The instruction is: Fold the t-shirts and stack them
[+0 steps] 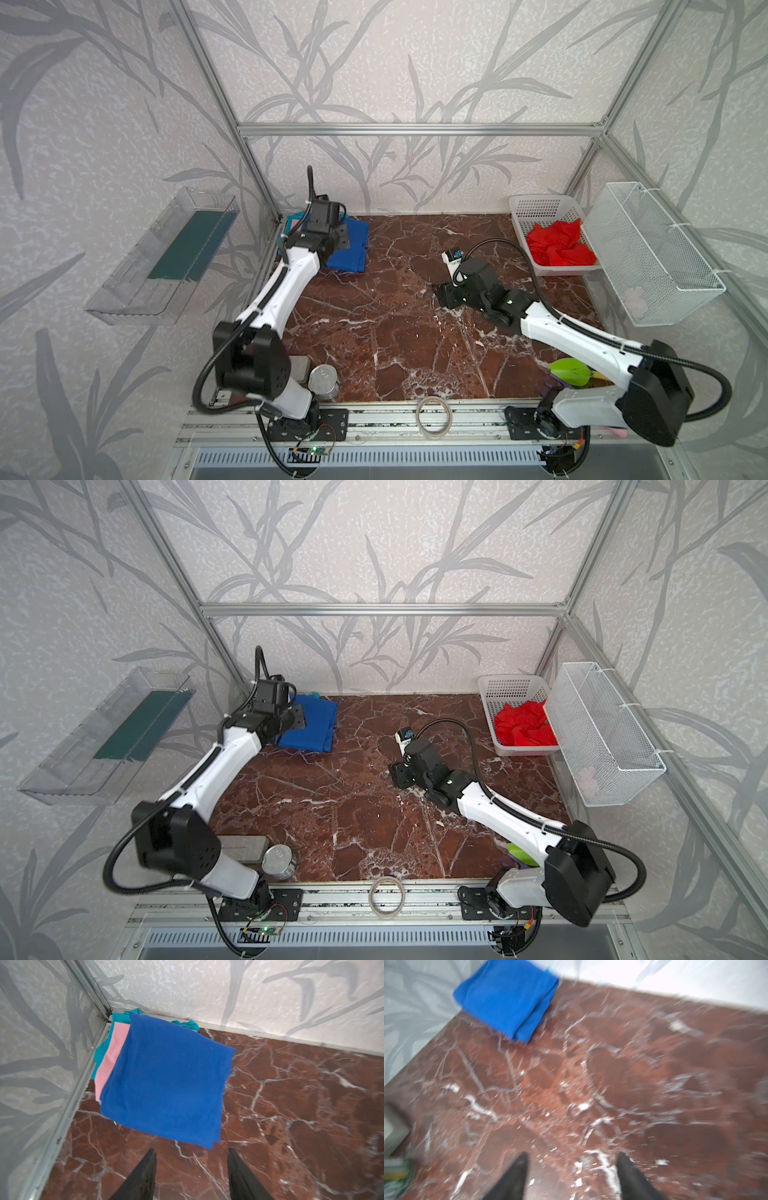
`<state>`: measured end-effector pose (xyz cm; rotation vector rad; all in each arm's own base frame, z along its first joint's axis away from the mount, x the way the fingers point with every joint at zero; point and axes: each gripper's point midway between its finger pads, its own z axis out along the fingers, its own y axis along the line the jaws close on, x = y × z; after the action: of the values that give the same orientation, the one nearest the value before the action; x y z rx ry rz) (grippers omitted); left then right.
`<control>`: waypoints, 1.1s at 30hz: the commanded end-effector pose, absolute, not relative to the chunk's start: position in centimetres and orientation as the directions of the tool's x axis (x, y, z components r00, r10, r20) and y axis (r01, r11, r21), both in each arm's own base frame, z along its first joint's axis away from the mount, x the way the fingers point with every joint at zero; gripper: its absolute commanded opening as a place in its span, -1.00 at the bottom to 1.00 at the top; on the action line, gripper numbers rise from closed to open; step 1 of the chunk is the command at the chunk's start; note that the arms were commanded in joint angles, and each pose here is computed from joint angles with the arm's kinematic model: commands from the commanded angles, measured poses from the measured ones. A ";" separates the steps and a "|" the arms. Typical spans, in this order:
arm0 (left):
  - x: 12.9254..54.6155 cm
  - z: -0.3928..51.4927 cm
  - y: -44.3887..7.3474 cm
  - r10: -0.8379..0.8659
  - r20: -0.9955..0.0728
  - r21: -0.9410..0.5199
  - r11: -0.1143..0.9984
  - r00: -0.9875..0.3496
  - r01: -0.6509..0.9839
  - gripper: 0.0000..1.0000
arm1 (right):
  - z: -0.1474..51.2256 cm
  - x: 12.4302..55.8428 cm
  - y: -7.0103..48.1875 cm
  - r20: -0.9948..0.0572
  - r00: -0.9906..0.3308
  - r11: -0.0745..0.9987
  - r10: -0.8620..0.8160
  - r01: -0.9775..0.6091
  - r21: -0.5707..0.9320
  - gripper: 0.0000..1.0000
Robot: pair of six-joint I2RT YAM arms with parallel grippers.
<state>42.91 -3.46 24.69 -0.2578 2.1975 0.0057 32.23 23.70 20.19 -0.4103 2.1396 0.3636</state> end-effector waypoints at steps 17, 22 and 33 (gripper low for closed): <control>30.9 14.0 6.1 -0.059 -0.938 0.137 0.841 -0.342 -0.523 0.99 | 15.3 34.1 6.1 -0.890 -0.377 0.946 -0.257 0.090 -0.311 0.99; 32.2 12.9 5.9 -0.040 -0.937 0.148 0.856 -0.348 -0.495 0.98 | 11.7 35.4 2.7 -0.877 -0.432 0.922 -0.212 0.208 -0.325 0.99; 35.1 11.2 7.3 -0.144 -0.981 -0.088 0.924 -0.127 -0.372 0.99 | 10.3 40.1 -0.5 -0.879 -0.466 0.967 -0.099 0.163 -0.195 0.99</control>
<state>33.24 9.69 8.38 -0.4956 1.8303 0.4064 37.76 -1.13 8.74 0.0160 2.0650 -0.4990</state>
